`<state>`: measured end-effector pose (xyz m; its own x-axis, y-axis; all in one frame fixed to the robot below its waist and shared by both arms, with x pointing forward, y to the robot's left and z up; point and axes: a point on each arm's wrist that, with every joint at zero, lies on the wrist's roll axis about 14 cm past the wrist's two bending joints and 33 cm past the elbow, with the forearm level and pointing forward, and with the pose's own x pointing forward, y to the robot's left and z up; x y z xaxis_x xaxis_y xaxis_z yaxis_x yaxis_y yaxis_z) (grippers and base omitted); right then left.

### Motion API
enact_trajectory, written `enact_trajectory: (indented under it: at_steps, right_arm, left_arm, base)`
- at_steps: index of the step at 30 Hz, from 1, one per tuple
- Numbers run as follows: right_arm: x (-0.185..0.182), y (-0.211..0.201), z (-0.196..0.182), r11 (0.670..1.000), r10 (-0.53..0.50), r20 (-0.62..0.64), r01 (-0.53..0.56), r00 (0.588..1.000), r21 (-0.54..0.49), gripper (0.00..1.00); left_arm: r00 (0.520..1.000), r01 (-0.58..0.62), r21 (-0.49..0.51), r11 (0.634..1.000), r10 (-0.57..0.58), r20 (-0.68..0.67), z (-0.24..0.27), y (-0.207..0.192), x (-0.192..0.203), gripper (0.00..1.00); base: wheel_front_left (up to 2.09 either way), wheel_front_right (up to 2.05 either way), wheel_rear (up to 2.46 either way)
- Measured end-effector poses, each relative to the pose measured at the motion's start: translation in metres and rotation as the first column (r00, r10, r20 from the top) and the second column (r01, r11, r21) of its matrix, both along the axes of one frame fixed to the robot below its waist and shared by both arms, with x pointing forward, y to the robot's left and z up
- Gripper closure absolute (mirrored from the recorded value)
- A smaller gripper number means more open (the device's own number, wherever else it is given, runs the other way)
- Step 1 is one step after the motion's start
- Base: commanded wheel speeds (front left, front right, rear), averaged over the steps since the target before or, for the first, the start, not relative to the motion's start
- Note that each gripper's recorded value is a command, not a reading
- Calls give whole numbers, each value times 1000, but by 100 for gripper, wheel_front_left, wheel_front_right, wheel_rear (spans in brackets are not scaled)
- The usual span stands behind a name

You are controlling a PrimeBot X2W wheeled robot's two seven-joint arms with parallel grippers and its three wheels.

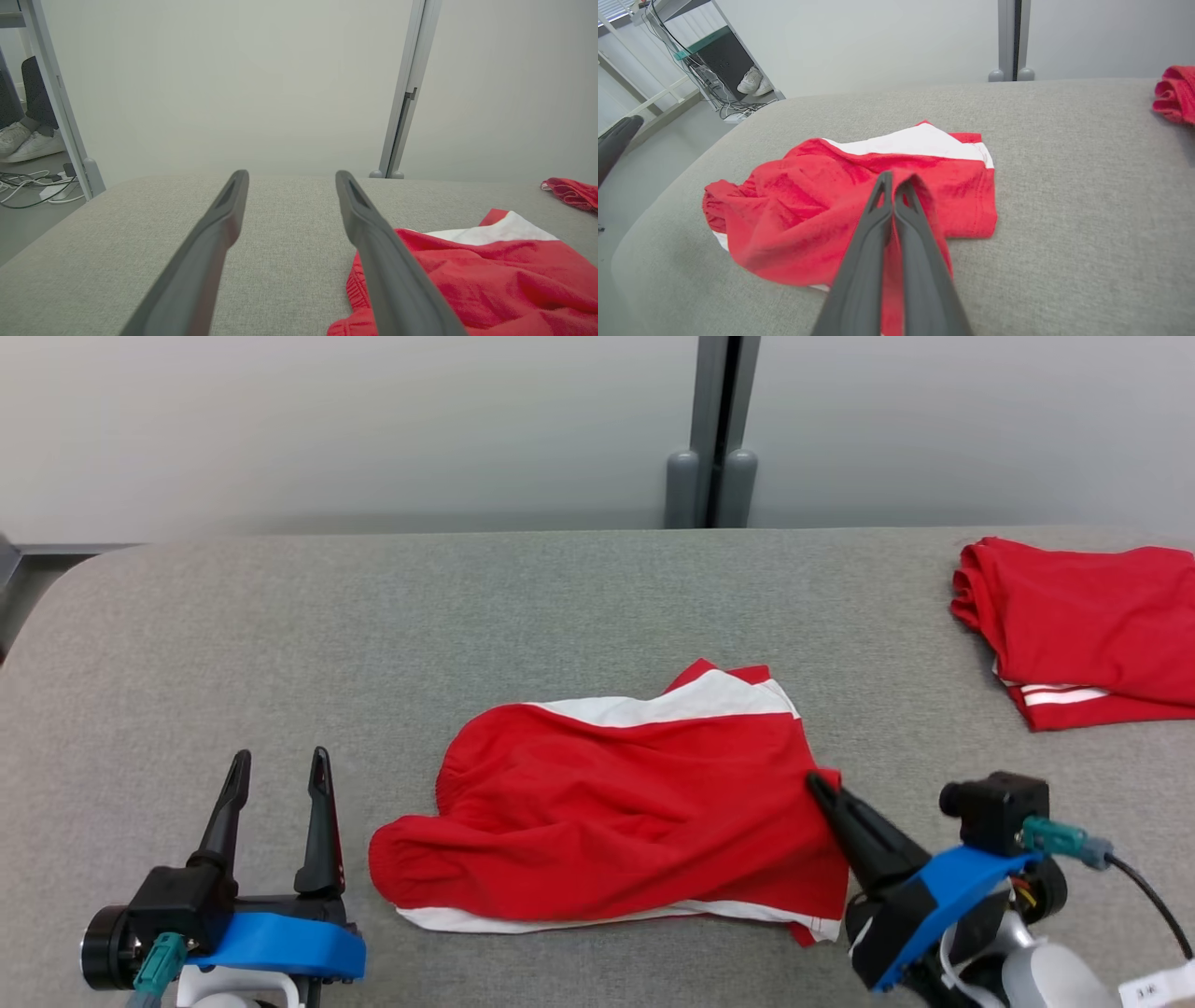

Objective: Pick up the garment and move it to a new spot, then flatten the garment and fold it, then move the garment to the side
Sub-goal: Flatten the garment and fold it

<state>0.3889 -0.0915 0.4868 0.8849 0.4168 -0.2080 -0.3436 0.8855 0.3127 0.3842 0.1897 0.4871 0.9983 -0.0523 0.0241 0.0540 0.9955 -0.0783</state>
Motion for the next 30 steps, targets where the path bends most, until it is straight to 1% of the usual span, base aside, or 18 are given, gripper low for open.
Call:
enact_trajectory:
  at_steps: [11,15,18,19,20,21,25,30]
  right_arm:
    - [61,-10,-40,996,-42,-53,38,998,-85,100]
    - [83,-10,-46,994,-64,-49,59,997,-96,100]
    - [91,-8,-53,992,-68,-57,61,996,-114,100]
    - [92,-7,-56,991,-65,-66,56,996,-121,88]
    - [92,-5,-58,991,-62,-70,53,996,-124,47]
    - [92,-4,-59,991,-63,-72,54,995,-122,0]
    - [93,-11,-59,989,-84,-48,77,995,-127,0]
    - [88,-36,-54,980,-133,5,132,991,-149,0]
  left_arm:
    - [999,-35,-7,999,35,-23,-7,11,-2,0]
    - [999,-45,-9,999,45,-28,-9,14,0,0]
    - [998,-49,-6,999,49,-32,-10,16,1,0]
    - [998,-49,-6,999,49,-30,-9,16,2,0]
    - [998,-49,-6,999,49,-29,-9,16,3,0]
    - [998,-48,-6,999,48,-30,-9,16,3,0]
    - [999,-41,-7,999,41,-29,-9,14,4,0]
    - [999,-26,-6,1000,26,-23,-7,10,4,0]
  base:
    - [0,0,0]
    - [0,0,0]
    - [0,0,0]
    - [0,0,0]
    - [0,0,0]
    - [0,0,0]
    - [0,0,0]
    - [0,0,0]
